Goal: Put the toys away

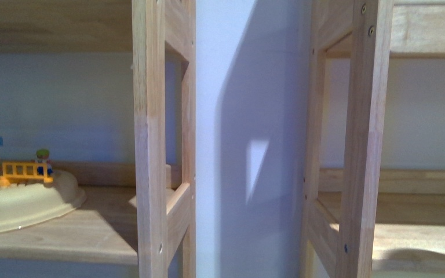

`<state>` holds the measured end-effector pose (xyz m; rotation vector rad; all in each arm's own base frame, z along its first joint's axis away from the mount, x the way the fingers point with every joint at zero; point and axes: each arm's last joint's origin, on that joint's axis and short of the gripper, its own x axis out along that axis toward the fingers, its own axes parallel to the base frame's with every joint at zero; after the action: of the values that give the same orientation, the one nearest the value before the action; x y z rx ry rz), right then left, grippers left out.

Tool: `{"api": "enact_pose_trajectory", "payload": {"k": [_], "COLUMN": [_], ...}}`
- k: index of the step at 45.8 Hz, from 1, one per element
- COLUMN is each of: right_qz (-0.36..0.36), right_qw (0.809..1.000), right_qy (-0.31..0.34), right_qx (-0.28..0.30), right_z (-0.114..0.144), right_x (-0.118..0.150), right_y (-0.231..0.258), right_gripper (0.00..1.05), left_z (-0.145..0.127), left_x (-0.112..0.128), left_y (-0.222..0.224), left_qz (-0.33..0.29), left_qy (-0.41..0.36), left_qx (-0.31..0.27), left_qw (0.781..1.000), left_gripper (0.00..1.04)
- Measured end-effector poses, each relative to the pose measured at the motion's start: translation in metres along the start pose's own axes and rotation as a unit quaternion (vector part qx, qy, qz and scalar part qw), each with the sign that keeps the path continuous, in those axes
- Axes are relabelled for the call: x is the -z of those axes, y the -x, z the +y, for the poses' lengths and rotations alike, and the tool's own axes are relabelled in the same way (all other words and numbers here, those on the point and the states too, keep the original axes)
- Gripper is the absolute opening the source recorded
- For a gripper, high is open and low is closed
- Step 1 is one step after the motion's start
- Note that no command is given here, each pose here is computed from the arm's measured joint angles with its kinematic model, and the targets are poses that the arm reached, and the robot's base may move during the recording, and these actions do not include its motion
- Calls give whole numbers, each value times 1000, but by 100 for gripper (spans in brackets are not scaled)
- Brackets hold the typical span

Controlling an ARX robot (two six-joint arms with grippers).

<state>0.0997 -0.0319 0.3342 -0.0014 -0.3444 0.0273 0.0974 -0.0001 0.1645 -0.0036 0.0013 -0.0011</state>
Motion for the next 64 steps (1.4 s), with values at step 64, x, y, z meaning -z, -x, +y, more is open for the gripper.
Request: {"api": "enact_pose_trajectory", "payload": {"k": [64], "right_qz": [28], "right_qw": [999], "right_qy": [-7], "right_qx": [-32], "right_z": [-21], "right_x": [-148], "right_y": [-229], "right_gripper": [9], "left_z": [0], "left_x": [0], "left_y": [0], "left_qz": [0], "left_qy": [0], "left_qx": [0], "left_qw": [1000], "left_gripper": [98]}}
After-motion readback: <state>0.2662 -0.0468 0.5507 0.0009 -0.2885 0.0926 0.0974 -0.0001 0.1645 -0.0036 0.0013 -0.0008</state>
